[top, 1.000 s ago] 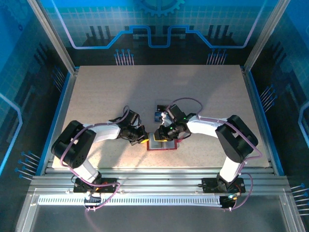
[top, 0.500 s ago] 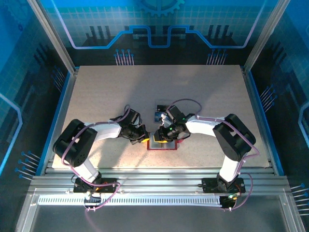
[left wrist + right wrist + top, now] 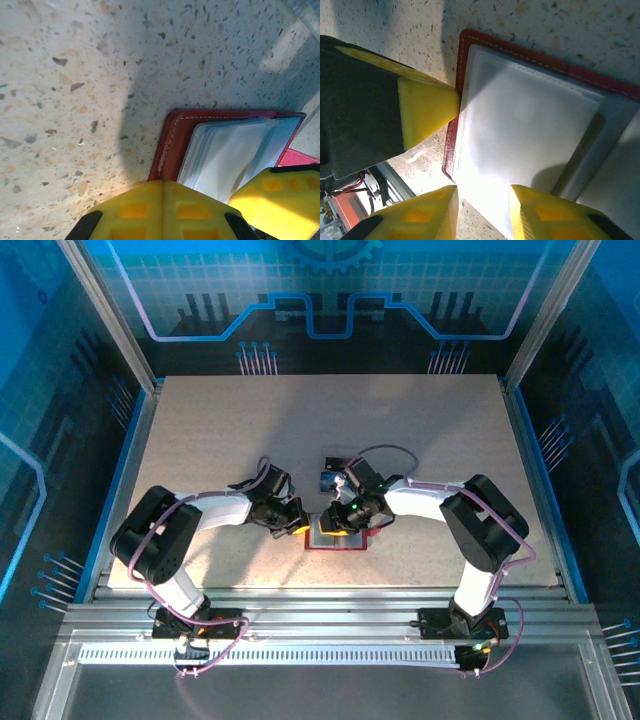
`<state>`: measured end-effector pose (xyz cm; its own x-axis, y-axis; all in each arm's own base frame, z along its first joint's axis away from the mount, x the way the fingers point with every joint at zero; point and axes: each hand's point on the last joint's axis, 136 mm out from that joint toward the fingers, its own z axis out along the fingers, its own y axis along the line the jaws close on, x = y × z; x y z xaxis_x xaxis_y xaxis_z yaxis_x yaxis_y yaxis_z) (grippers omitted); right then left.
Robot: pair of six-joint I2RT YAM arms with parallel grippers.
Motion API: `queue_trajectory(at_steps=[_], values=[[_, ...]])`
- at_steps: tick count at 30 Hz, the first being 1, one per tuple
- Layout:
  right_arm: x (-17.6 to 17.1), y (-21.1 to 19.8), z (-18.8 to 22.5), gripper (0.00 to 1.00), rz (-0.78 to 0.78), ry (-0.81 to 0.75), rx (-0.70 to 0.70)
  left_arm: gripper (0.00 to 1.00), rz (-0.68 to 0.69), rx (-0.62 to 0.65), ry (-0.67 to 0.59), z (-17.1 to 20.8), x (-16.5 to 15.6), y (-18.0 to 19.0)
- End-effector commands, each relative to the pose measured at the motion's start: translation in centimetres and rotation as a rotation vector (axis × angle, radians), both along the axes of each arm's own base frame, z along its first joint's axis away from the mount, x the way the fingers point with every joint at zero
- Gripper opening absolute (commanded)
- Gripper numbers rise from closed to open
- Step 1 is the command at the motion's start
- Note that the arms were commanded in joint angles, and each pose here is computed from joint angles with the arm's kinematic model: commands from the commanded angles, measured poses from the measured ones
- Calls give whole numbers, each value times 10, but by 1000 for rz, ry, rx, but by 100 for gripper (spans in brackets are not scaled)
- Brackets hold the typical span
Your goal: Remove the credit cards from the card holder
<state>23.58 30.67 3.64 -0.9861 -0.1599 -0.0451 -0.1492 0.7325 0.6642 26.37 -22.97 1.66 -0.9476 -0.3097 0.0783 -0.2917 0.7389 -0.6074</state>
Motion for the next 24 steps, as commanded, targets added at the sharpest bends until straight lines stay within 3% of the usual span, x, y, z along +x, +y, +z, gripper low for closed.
queue_trajectory(at_steps=[1, 24], values=[[-5, -11, -14, 33, -8, 33, -42, 1, -27, 31, 29, -9, -9, 2], [-9, -29, -17, 32, -53, 46, -12, 1, -26, 38, 32, -8, -10, 3]])
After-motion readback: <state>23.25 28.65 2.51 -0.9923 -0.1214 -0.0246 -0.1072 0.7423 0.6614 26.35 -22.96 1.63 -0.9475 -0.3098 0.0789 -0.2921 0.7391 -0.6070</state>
